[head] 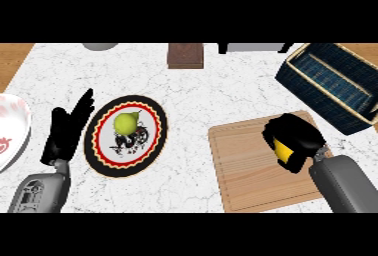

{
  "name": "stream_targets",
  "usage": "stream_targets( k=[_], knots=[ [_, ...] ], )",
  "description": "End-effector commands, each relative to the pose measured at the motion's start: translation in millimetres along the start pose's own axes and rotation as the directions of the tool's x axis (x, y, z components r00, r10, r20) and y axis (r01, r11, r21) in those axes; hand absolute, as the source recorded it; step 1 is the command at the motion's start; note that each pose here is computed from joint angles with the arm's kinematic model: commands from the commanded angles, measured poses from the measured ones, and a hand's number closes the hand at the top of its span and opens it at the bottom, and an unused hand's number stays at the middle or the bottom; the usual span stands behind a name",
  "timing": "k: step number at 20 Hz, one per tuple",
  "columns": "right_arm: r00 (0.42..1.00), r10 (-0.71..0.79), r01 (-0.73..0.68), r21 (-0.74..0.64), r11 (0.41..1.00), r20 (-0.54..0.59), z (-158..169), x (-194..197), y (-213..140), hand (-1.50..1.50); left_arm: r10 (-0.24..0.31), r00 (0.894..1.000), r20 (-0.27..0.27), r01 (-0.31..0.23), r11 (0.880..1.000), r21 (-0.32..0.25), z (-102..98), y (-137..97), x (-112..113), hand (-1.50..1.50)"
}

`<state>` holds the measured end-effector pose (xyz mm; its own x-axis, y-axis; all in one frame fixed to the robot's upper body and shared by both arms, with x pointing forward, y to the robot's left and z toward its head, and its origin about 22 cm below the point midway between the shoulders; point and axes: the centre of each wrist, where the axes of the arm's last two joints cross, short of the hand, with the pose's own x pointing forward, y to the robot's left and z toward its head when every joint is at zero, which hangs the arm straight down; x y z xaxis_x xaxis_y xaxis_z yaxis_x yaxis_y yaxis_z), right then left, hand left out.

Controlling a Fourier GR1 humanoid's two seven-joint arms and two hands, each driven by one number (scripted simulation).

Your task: Pick the lemon from the cutting board and place it in the basket

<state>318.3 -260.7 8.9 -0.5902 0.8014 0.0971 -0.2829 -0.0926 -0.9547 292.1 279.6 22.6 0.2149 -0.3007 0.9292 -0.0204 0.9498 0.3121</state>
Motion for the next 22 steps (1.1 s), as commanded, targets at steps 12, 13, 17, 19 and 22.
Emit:
stream_targets(
  k=[12,13,17,19,22],
  knots=[
    [0.889,-0.405,0.449,-0.228,0.864,0.214,56,66,-96,1.50,-0.008,1.000,0.008,0.008,1.000,0.016,1,16,9,0.00],
    [0.854,-0.466,0.516,-0.266,0.814,0.232,59,65,-97,1.50,0.003,1.000,-0.018,-0.002,1.000,0.012,3,1,-1,0.00],
    [0.831,-0.493,0.556,-0.374,0.742,0.258,95,62,-143,1.50,0.003,1.000,-0.014,-0.003,1.000,0.015,4,0,-6,0.00],
    [0.835,-0.497,0.549,-0.420,0.723,0.236,106,58,-171,1.50,-0.005,1.000,-0.003,0.005,1.000,0.016,10,12,0,0.00],
    [0.833,-0.497,0.550,-0.462,0.696,0.243,122,59,-206,1.50,0.000,1.000,-0.007,0.000,1.000,0.011,6,1,-6,0.00]
  ],
)
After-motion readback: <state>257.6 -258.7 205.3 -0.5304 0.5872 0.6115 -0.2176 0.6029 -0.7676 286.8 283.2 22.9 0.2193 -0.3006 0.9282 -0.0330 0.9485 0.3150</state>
